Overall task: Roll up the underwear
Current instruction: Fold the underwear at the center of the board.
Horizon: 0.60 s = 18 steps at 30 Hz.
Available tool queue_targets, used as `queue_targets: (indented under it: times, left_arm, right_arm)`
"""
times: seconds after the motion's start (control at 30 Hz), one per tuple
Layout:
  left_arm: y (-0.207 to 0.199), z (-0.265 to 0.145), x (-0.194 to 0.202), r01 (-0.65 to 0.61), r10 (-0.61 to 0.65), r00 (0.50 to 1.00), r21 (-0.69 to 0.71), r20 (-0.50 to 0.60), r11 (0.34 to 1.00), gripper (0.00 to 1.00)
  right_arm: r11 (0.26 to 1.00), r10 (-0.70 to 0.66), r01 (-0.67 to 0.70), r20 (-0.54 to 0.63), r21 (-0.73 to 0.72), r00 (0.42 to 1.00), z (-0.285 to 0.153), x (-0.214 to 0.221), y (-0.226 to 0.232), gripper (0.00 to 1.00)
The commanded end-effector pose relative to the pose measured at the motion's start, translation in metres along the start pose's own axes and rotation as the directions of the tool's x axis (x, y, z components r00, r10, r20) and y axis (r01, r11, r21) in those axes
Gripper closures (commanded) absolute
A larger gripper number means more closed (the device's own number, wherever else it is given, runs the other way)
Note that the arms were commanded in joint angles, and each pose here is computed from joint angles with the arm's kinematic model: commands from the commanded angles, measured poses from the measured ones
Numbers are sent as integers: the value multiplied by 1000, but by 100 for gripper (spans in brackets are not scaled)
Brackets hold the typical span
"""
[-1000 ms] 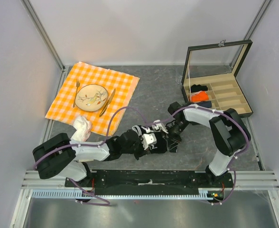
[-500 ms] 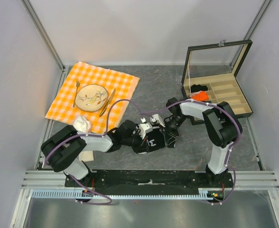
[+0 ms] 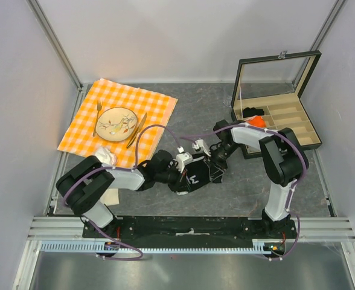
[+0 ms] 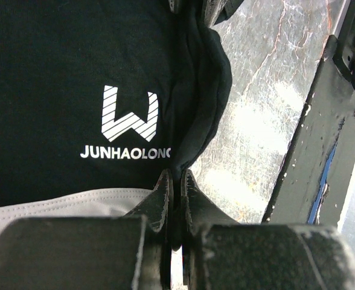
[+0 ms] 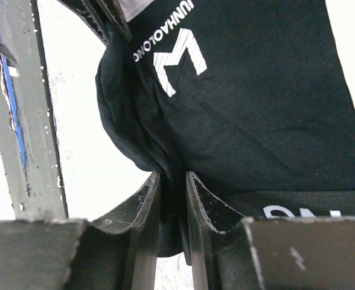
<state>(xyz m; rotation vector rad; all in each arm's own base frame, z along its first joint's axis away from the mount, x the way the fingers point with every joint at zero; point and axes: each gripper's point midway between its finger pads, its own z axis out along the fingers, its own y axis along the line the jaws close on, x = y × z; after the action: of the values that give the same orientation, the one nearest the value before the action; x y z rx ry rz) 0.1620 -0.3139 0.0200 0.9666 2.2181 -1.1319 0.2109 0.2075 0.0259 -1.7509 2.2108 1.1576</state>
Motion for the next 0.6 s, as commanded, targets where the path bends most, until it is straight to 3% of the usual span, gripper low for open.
queue_targets:
  times: [0.0, 0.23, 0.4, 0.5, 0.57]
  left_arm:
    - [10, -3, 9, 38, -39, 999, -49, -18, 998, 97]
    - [-8, -15, -9, -30, 29, 999, 7, 39, 1000, 97]
    - [-23, -17, -8, -12, 10, 999, 57, 32, 998, 97]
    - [-27, -14, -2, 9, -10, 1000, 74, 11, 997, 97]
    - [-28, -12, 3, 20, -20, 1000, 81, -5, 997, 97]
  right_arm:
    - [990, -142, 140, 83, 32, 986, -14, -25, 7, 72]
    - [960, -279, 280, 108, 5, 954, -16, -16, 34, 84]
    - [941, -338, 336, 101, 34, 936, -22, -12, 46, 84]
    - [920, -391, 386, 107, 61, 914, -27, -12, 53, 68]
    - [894, -446, 436, 111, 102, 888, -30, -17, 57, 51]
